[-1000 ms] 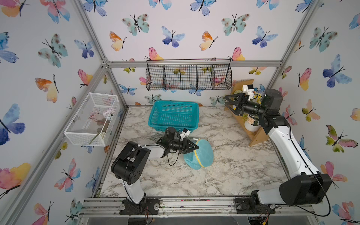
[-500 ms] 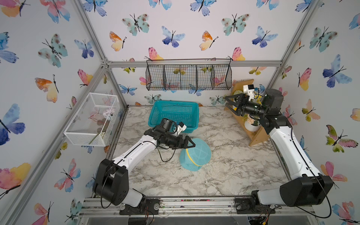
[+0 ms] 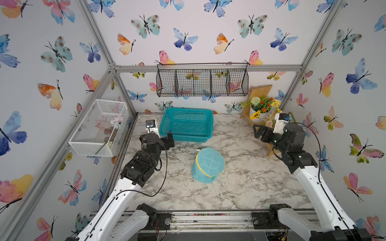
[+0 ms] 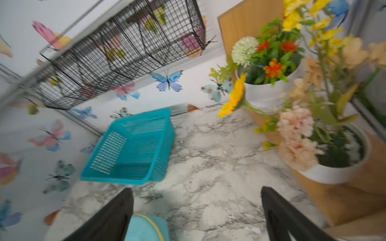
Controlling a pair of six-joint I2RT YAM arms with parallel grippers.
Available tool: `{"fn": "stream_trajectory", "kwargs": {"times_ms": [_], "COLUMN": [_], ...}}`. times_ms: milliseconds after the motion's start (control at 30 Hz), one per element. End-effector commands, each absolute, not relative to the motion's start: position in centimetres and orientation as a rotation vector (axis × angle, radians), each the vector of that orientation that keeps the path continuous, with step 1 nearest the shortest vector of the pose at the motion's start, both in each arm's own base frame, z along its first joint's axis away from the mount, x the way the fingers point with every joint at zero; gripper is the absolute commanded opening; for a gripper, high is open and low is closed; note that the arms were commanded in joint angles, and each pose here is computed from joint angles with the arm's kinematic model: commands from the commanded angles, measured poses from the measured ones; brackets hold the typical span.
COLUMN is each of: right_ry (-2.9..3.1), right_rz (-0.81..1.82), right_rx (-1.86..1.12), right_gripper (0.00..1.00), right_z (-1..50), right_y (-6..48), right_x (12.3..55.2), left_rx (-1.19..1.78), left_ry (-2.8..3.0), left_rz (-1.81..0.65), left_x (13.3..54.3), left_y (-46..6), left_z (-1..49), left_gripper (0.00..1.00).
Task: Turn the laundry bag inside out
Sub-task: Reset both arms
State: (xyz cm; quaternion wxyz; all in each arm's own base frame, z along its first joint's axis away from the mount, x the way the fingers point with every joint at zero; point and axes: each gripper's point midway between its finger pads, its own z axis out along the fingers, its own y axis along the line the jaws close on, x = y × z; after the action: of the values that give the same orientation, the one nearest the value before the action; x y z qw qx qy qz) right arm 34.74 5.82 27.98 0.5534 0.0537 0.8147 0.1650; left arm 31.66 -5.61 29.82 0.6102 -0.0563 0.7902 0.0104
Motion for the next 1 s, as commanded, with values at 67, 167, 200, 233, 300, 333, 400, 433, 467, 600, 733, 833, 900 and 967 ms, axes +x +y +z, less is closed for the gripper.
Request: {"fn": "stream_trajectory", "kwargs": {"times_ms": [67, 167, 200, 233, 300, 333, 400, 433, 467, 600, 733, 833, 900, 967], "right_ry": [1.727, 1.706, 1.719, 1.732, 1.746, 1.745, 1.759, 1.768, 1.774, 1.765, 1.799, 1.776, 1.781, 1.783], "right_rz": [-0.004, -0.067, -0.079, -0.084, -0.07, -0.06, -0.051, -0.046, -0.046, -0.062, -0.069, -0.065, -0.064, -0.061], "right_rx": [0.124, 0.107, 0.093, 0.073, 0.056, 0.034, 0.029, 0.016, 0.007, -0.012, -0.043, -0.029, -0.03, -0.03], "right_gripper": [0.98, 0.98, 0.99, 0.99, 0.99, 0.99, 0.99, 0.98, 0.98, 0.98, 0.99, 0.98, 0.98, 0.98], "right_z": [25.8, 23.0, 21.9, 20.9, 18.8, 18.0, 15.9, 15.1, 14.3, 12.7, 10.9, 10.5, 10.4, 10.3], "right_y": [0.7, 0.1, 0.1, 0.3, 0.7, 1.0, 1.2, 1.5, 1.6, 1.7, 2.1, 1.8, 1.8, 1.8], "right_x": [34.1, 33.7, 33.8, 34.0, 34.4, 34.6, 35.1, 35.4, 35.8, 37.0, 38.4, 38.0, 38.0, 38.0], "left_rx": [-0.315, -0.354, -0.353, -0.363, -0.372, -0.38, -0.396, -0.4, -0.405, -0.358, -0.351, -0.34, -0.344, -0.31], "left_ry": [1.628, 1.685, 1.699, 1.694, 1.68, 1.677, 1.685, 1.689, 1.697, 1.668, 1.723, 1.729, 1.724, 1.725], "left_rz": [0.29, 0.306, 0.306, 0.305, 0.287, 0.281, 0.264, 0.265, 0.267, 0.244, 0.236, 0.2, 0.174, 0.175], "left_x": [31.4, 31.8, 32.0, 32.0, 32.2, 32.3, 32.6, 32.7, 32.8, 32.9, 33.2, 34.2, 34.8, 35.7], "left_y": [0.3, 1.7, 2.0, 2.4, 3.0, 3.3, 4.1, 4.5, 4.9, 5.0, 4.6, 4.3, 4.1, 3.6], "left_z": [27.5, 24.1, 23.0, 22.4, 21.1, 20.6, 19.2, 18.5, 17.8, 16.5, 13.9, 13.9, 13.7, 12.9], "left_gripper": [0.99, 0.99, 0.99, 0.99, 0.99, 0.99, 0.99, 0.99, 0.99, 0.99, 0.99, 0.99, 0.99, 0.99]}}
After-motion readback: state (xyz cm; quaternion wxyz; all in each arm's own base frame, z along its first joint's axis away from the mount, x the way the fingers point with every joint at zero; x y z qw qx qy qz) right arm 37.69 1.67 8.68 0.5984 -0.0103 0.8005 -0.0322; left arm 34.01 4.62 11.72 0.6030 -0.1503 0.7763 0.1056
